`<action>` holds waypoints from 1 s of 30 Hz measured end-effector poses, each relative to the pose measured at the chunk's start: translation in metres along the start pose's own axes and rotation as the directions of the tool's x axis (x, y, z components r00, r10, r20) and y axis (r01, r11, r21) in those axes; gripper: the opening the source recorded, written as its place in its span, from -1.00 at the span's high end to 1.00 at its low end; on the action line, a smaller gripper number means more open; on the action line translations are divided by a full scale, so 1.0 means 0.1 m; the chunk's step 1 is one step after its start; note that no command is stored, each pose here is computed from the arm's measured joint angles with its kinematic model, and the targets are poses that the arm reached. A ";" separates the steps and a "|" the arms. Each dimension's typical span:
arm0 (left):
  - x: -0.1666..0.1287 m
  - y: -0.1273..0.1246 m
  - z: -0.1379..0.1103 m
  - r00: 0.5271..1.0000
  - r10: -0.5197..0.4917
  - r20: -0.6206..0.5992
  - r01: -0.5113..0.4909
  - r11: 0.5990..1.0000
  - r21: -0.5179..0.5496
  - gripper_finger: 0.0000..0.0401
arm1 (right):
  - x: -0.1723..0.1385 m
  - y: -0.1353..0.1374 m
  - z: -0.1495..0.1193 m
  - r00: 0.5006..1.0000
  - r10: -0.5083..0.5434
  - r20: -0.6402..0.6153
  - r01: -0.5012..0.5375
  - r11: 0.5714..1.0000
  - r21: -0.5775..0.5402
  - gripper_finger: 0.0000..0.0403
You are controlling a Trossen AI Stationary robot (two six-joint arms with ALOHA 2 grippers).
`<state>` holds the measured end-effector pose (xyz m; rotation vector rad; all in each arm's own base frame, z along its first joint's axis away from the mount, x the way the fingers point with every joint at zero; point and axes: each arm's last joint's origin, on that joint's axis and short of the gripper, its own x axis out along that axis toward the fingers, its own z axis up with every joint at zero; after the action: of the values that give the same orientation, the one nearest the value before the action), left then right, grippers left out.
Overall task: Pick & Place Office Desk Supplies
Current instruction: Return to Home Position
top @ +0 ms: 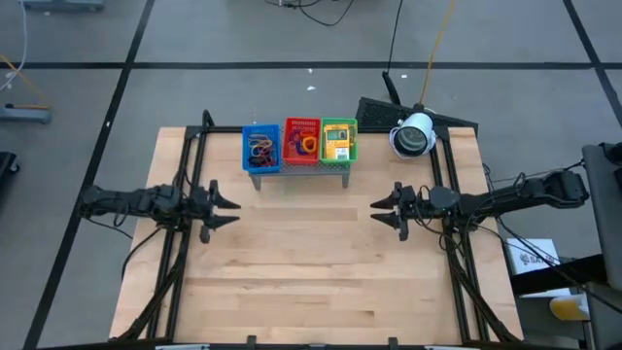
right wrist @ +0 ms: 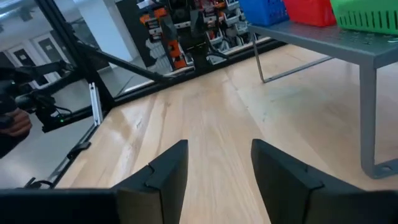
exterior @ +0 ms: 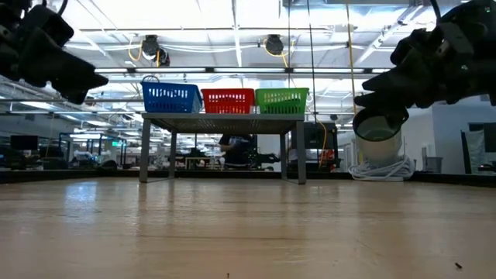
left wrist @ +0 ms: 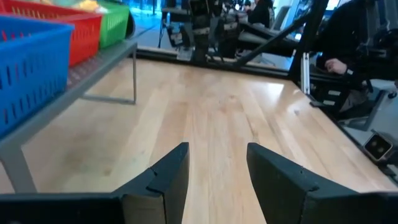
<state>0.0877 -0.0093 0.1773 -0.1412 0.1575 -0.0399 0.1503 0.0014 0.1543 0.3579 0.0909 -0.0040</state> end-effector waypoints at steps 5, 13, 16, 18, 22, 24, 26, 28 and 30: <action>0.02 0.01 -0.06 1.000 0.003 -0.025 -0.003 1.000 -0.004 0.15 | 0.00 0.00 0.00 1.000 0.001 -0.005 -0.001 1.000 -0.003 0.16; 0.02 0.01 -0.06 1.000 -0.001 -0.023 0.001 1.000 -0.008 0.15 | 0.00 0.00 -0.05 0.998 0.028 -0.062 -0.027 1.000 0.013 0.16; 0.02 0.00 -0.06 1.000 -0.007 -0.025 0.007 1.000 -0.011 0.15 | -0.01 -0.02 -0.10 0.994 0.011 -0.111 -0.004 0.998 0.064 0.16; 0.02 0.01 -0.06 1.000 -0.005 -0.024 0.005 1.000 -0.028 0.15 | -0.01 -0.02 -0.11 0.992 0.011 -0.124 0.003 0.994 0.107 0.16; 0.02 0.01 -0.06 1.000 0.000 -0.023 -0.001 0.999 -0.033 0.15 | -0.01 -0.03 -0.11 0.992 0.007 -0.127 0.009 0.991 0.130 0.16; 0.02 0.01 -0.06 1.000 0.000 -0.023 -0.001 0.999 -0.039 0.15 | -0.01 -0.03 -0.11 0.992 0.008 -0.124 0.008 0.991 0.130 0.16; 0.02 0.01 -0.06 1.000 0.000 -0.024 -0.002 0.998 -0.069 0.15 | -0.01 -0.03 -0.11 0.992 0.008 -0.124 0.008 0.991 0.130 0.16; 0.02 0.01 -0.06 1.000 0.002 -0.023 -0.004 0.997 -0.080 0.15 | -0.01 -0.03 -0.11 0.992 0.007 -0.125 0.009 0.991 0.130 0.16; 0.02 0.01 -0.06 1.000 0.002 -0.023 -0.004 0.997 -0.080 0.15 | -0.01 -0.03 -0.11 0.992 0.007 -0.125 0.009 0.991 0.130 0.16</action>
<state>0.0888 -0.0095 0.1710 -0.2204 0.1821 -0.0323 0.1486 0.0028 0.1432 0.4887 0.2155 0.0115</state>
